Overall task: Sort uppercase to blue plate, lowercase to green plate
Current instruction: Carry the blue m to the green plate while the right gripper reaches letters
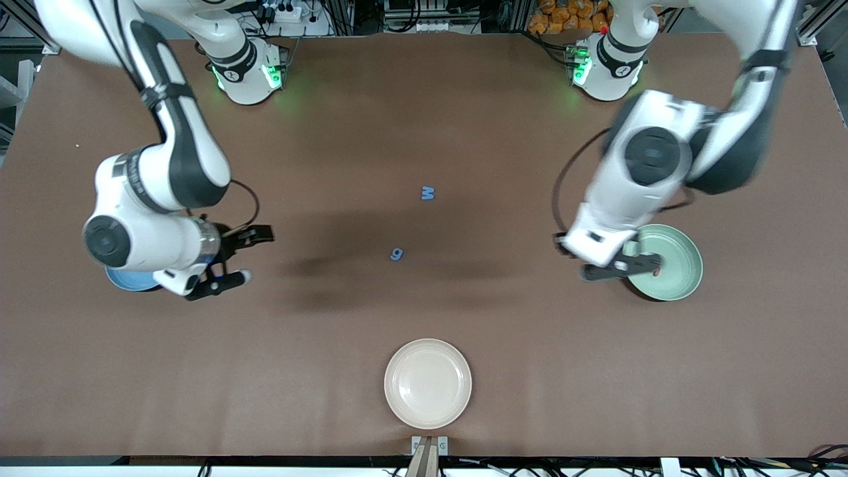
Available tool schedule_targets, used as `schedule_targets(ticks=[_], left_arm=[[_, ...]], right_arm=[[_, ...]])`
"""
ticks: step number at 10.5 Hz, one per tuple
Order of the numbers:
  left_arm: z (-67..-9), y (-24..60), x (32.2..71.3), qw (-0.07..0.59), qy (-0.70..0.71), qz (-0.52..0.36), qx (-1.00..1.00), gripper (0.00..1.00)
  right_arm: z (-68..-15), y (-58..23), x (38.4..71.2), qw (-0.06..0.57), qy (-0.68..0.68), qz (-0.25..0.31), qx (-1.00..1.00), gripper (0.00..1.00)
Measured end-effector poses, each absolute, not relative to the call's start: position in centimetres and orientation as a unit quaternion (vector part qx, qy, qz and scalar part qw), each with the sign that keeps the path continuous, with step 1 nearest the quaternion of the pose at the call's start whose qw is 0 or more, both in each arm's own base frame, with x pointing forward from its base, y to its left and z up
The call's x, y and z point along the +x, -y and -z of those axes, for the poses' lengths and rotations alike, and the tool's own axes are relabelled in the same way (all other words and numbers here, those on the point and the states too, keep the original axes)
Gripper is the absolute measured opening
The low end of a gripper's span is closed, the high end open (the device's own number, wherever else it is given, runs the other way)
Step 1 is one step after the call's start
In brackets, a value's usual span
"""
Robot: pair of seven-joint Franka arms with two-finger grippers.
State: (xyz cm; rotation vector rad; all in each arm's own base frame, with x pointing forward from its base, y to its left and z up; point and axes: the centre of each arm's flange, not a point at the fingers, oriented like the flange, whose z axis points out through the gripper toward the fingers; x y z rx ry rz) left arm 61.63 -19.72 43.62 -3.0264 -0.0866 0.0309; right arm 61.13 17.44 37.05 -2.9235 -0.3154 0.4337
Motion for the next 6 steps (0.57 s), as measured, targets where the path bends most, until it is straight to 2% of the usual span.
schedule_targets(ticks=[3,6], left_arm=[[-40.3,10.1,62.5,0.059,-0.005,-0.058,-0.997,0.4],[-35.4,4.4,61.3,0.039,-0.022,-0.054,-0.998,0.4]], right_arm=[[-38.5,-25.4,58.1,0.073,0.055,-0.157,-0.983,1.0],[-38.5,-35.3,53.2,0.053,-0.029,-0.156,-0.986,1.0]])
